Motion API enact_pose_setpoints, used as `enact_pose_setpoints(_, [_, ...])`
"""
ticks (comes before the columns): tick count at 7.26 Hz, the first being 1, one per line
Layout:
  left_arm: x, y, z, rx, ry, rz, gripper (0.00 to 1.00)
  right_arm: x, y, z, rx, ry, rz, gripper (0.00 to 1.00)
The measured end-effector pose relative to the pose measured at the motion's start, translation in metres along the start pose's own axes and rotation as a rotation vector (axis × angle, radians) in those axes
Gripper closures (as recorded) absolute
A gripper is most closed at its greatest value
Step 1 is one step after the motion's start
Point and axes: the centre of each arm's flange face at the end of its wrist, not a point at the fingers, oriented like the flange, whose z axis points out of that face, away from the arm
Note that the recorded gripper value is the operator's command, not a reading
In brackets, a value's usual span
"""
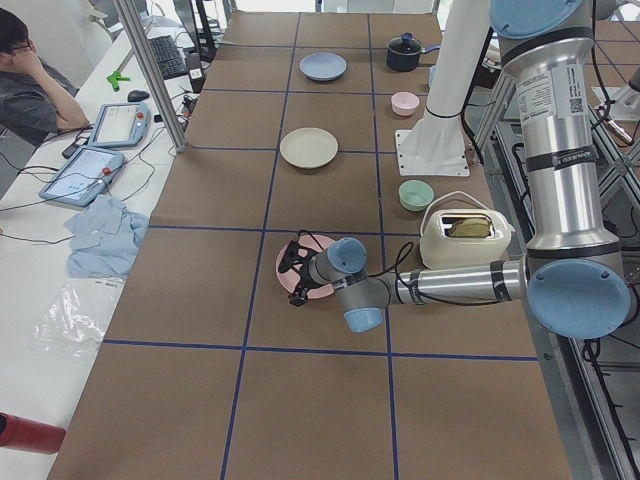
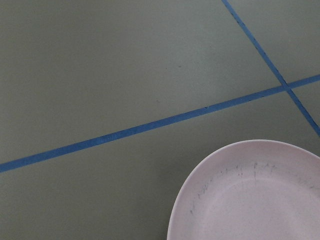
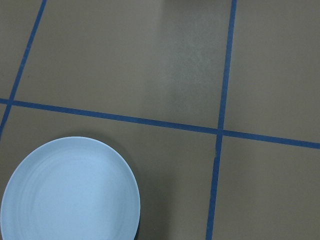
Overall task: Stack three plates with pink and blue
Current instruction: 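Grip the rim of the pink plate with the left gripper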
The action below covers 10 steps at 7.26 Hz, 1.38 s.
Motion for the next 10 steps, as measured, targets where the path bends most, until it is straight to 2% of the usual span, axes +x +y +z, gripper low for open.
enact_pose_setpoints(2, [0.01,0.019,0.022,0.0,-0.041,-0.016,0.34,0.0,0.001,0.0,-0.001,0.0,0.001,0.0])
enact_pose_setpoints(4, [0.011,0.034,0.032,-0.013,-0.063,-0.005,0.8,0.0,0.001,0.0,-0.001,0.0,0.001,0.0])
enact_pose_setpoints(5, [0.012,0.038,0.035,-0.021,-0.066,0.0,1.0,0.0,0.001,0.0,0.0,0.0,0.001,0.0])
enact_pose_setpoints(8, [0.02,0.037,0.033,-0.02,-0.047,0.013,1.0,0.001,0.001,0.0,-0.001,0.0,0.003,0.0])
enact_pose_setpoints(10, [0.049,0.019,0.016,-0.001,0.028,0.019,1.0,0.001,0.001,0.0,-0.002,0.0,0.003,0.0])
